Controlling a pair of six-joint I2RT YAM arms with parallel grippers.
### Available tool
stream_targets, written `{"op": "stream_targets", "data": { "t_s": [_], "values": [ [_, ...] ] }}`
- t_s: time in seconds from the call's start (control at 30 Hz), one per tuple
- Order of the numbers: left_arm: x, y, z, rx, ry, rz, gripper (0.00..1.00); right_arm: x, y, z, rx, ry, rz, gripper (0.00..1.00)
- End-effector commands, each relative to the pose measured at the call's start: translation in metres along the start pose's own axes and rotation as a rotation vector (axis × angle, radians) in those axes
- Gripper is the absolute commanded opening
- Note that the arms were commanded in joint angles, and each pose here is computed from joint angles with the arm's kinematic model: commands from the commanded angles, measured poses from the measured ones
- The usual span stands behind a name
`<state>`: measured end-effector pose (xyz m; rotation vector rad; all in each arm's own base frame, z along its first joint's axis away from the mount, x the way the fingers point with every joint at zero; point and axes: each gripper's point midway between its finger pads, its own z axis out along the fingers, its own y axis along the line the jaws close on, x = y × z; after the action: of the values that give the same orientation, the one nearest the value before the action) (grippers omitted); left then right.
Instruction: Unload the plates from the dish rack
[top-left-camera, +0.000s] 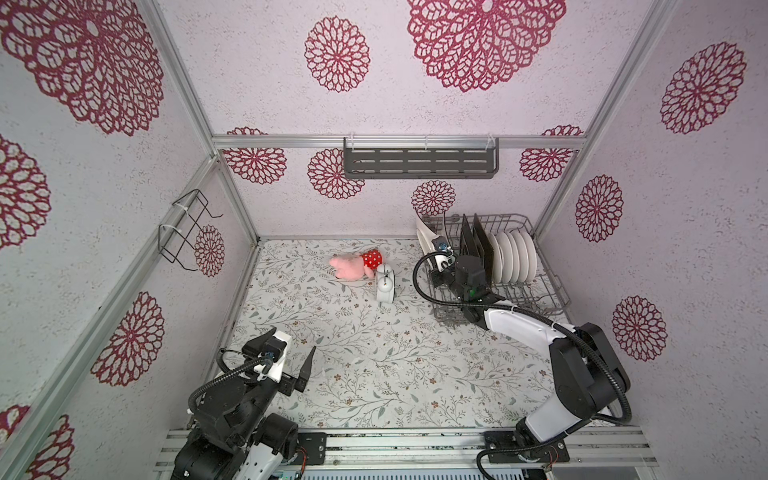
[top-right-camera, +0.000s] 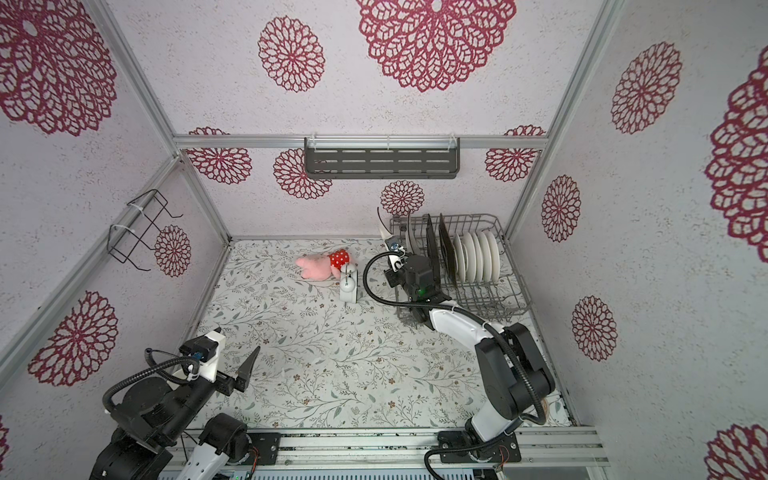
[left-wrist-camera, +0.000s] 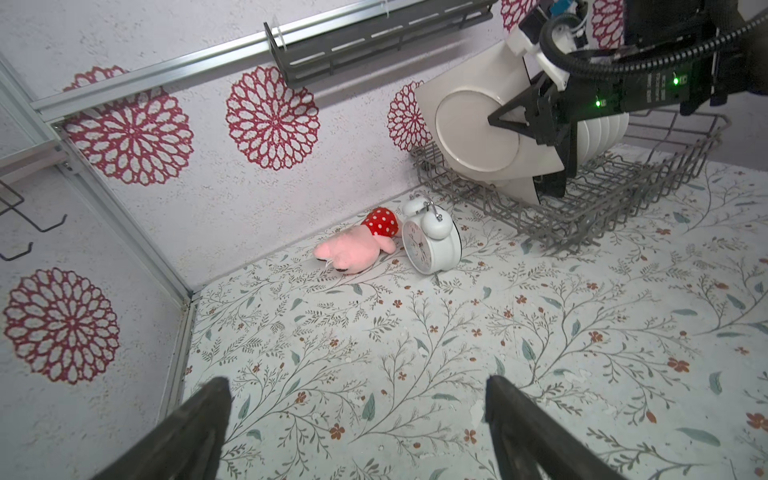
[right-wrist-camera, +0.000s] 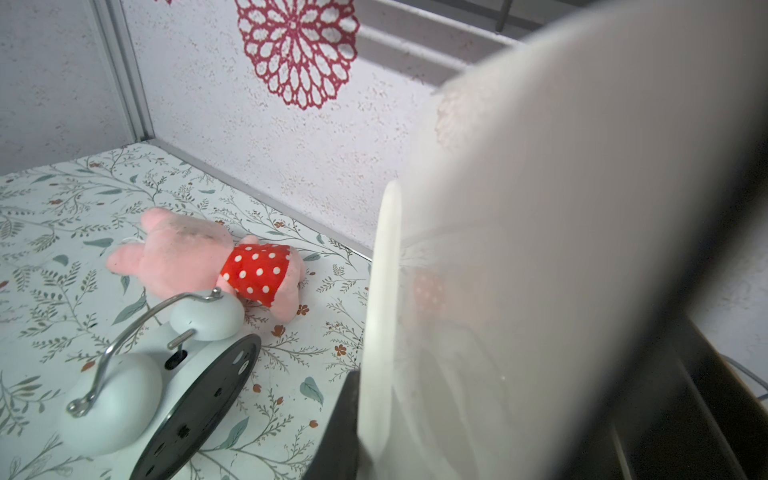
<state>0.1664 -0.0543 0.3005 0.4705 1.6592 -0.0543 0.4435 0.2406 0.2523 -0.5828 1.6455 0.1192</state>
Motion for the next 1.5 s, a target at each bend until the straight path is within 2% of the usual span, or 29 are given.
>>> {"op": "stream_targets", "data": {
  "t_s": [0.0,0.17,0.43,0.6,0.73,0.87,0.93,1.2,1.33,1.47],
  "values": [
    [-0.038,0.005,0.0,-0.002,-0.105,-0.063,0.97,-0.139,-0.009,-0.043,0.048,-0.34,-0.112,0.0],
    [-0.057,0.011,0.001,-0.015,-0.156,-0.133,0.97,-0.165,0.011,-0.061,0.038,-0.348,-0.25,0.0],
    [-0.076,0.008,0.014,0.04,-0.091,-0.27,0.98,-0.193,0.048,-0.093,0.037,-0.371,-0.422,0.0],
    [-0.113,0.005,0.019,0.104,-0.13,-0.361,0.97,-0.199,0.078,-0.112,0.125,-0.391,-0.58,0.0],
    [-0.133,-0.01,0.024,0.225,-0.092,-0.426,0.97,-0.202,0.095,-0.127,0.211,-0.411,-0.691,0.0],
    [-0.158,-0.044,0.027,0.512,-0.034,-0.571,0.97,-0.202,0.108,-0.136,0.272,-0.421,-0.78,0.0],
    [-0.164,-0.049,0.035,0.602,0.008,-0.664,0.98,-0.201,0.114,-0.138,0.305,-0.42,-0.82,0.0],
    [-0.132,-0.039,0.075,0.559,0.167,-0.826,0.85,-0.198,0.134,-0.145,0.382,-0.415,-0.927,0.0],
    [-0.12,-0.028,0.092,0.518,0.174,-0.872,0.81,-0.197,0.135,-0.147,0.421,-0.417,-0.953,0.0],
    [-0.111,-0.022,0.102,0.5,0.194,-0.879,0.77,-0.196,0.149,-0.159,0.4,-0.443,-0.951,0.0]
  ]
}}
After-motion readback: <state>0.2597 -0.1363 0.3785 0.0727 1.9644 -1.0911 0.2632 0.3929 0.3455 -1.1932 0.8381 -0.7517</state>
